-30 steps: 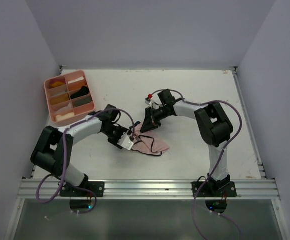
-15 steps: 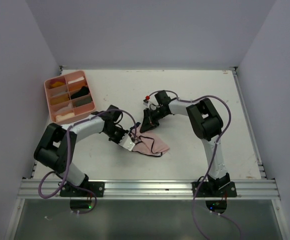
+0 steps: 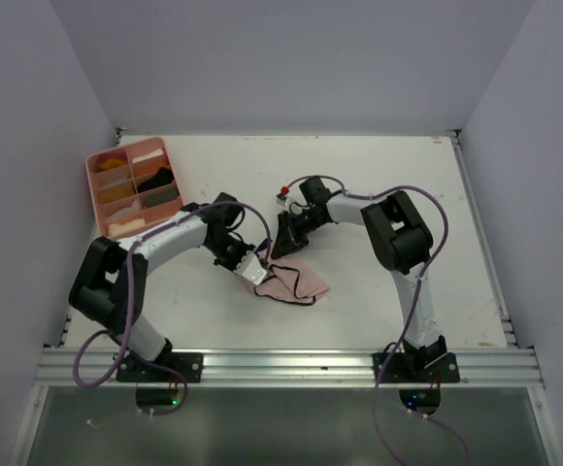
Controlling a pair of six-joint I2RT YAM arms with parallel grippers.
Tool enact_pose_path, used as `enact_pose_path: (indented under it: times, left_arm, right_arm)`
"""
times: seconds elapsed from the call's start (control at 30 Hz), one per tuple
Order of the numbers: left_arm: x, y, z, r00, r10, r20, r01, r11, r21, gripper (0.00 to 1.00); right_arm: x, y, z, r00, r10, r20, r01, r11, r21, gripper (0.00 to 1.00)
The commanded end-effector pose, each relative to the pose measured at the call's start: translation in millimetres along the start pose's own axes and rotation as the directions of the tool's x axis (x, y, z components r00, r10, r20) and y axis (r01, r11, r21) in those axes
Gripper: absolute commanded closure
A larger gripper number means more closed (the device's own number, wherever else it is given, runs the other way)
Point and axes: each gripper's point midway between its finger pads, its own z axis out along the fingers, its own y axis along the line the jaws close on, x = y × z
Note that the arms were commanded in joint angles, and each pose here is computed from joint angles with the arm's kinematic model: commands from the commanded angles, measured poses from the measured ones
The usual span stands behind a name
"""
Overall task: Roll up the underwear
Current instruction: Fold the underwear
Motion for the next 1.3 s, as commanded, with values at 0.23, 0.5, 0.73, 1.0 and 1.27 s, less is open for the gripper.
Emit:
enact_pose_path:
  times: [0.23, 0.5, 0.73, 1.0, 1.27]
  left_arm:
    - [25, -27, 24, 0.997, -0.031, -0.067, 0.034, 0.998, 0.052, 0.83]
    - [30, -21, 29, 0.997, -0.024, -0.071, 0.026, 0.999, 0.036, 0.72]
    - [20, -21, 15, 0.997, 0.020, -0.069, -0.020, 1.000, 0.006, 0.69]
    - [21, -22, 7, 0.996, 0.026, -0.085, -0.027, 1.000, -0.007, 0.72]
    - [29, -7, 12, 0.996, 0.033, -0.089, -0.035, 0.999, -0.027, 0.67]
  right_arm:
    - [8, -5, 0, 0.999, -0.035, -0.011, 0.035, 0.998, 0.048, 0.84]
    - [10, -7, 1, 0.999, -0.036, -0.021, 0.037, 0.998, 0.052, 0.84]
    - [11, -10, 2, 0.999, -0.024, -0.031, 0.026, 0.998, 0.051, 0.85]
    - [13, -10, 2, 0.999, -0.019, -0.035, 0.021, 0.999, 0.049, 0.85]
    - [14, -10, 3, 0.999, -0.016, -0.041, 0.018, 0.999, 0.046, 0.85]
